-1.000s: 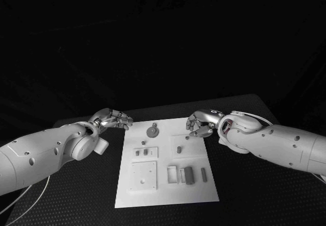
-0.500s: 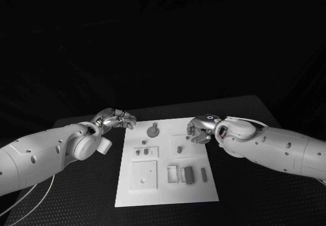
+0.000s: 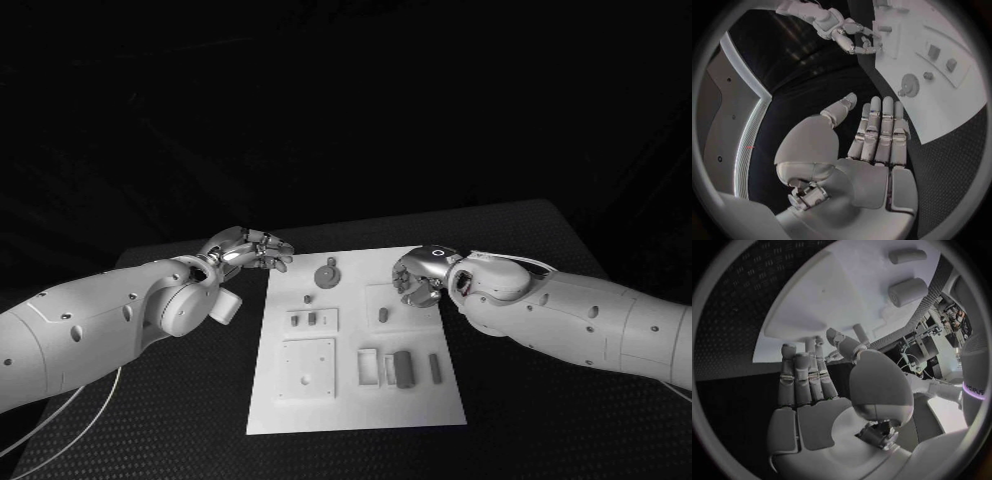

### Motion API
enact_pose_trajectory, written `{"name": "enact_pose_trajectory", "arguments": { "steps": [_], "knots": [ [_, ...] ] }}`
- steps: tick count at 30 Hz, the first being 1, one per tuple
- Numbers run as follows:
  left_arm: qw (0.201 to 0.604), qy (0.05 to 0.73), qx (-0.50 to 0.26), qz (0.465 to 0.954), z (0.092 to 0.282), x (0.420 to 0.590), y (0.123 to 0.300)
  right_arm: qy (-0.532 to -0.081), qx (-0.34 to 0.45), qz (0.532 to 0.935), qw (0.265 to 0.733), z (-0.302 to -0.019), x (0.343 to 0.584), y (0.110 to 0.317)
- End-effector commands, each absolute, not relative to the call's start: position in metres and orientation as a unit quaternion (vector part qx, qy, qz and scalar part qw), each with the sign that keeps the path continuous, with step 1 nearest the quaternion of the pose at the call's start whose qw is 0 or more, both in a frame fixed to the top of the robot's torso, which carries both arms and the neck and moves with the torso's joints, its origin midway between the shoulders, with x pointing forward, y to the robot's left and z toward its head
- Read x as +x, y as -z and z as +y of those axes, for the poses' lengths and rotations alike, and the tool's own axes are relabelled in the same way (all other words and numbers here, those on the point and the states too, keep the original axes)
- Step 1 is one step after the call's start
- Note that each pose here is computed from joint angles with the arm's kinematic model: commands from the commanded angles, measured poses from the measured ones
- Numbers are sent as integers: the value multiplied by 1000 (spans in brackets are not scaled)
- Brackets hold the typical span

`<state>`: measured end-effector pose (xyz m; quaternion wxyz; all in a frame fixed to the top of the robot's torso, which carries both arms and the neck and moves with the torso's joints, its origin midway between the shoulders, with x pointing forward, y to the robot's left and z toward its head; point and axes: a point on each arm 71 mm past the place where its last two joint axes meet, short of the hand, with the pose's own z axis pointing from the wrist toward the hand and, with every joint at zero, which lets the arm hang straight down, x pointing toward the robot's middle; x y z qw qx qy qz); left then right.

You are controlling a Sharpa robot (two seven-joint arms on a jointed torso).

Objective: Assemble the parts on the task board

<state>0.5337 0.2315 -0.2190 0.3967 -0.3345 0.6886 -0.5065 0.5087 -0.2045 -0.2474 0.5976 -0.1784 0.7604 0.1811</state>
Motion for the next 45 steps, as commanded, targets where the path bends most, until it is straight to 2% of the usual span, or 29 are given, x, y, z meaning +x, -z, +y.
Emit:
{"name": "enact_pose_trajectory", "arguments": {
  "steps": [1, 15, 30, 45],
  "knots": [
    [391, 517, -332, 685, 229, 533, 218, -179, -185, 764, 592, -204, 507, 252],
    [388, 516, -333, 687, 228, 533, 218, -164, -194, 767, 589, -201, 509, 258],
    [387, 514, -333, 689, 229, 533, 219, -119, -221, 782, 571, -201, 507, 272],
    [388, 513, -335, 689, 231, 533, 219, -108, -236, 778, 572, -198, 506, 273]
  ]
}}
